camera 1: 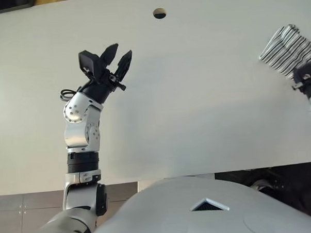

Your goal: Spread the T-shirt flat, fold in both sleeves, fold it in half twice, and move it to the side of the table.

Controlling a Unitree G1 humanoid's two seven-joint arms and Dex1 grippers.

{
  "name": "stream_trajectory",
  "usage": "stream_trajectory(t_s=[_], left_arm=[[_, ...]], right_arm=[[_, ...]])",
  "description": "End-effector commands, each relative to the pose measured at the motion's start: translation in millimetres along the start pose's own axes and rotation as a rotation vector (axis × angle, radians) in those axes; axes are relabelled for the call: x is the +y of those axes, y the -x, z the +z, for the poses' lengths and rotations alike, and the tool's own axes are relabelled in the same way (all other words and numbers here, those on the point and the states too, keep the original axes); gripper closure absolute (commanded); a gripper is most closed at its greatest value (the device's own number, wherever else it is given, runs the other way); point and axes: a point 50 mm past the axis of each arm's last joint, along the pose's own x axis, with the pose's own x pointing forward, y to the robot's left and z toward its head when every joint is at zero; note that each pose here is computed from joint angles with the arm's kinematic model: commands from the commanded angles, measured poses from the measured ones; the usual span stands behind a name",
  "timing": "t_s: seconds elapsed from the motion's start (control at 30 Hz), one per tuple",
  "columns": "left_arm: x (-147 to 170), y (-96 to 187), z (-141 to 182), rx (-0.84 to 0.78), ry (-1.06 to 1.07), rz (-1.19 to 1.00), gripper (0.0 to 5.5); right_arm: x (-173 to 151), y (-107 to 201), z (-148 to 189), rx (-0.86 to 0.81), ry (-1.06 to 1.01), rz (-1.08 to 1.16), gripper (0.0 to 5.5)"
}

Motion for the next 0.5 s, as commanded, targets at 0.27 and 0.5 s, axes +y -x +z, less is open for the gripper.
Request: stream_trajectory(t_s=[0.27, 0.5], left_arm=[[-6, -107, 67, -0.349, -0.047, 0.169, 3.3], [10, -114, 77, -0.477, -0.206, 0.333, 3.3]], right_arm=[[5, -94, 217, -0.284, -0.842, -0.17, 3.14], [24, -93, 235, -0.377, -0.863, 0.002, 3.14]])
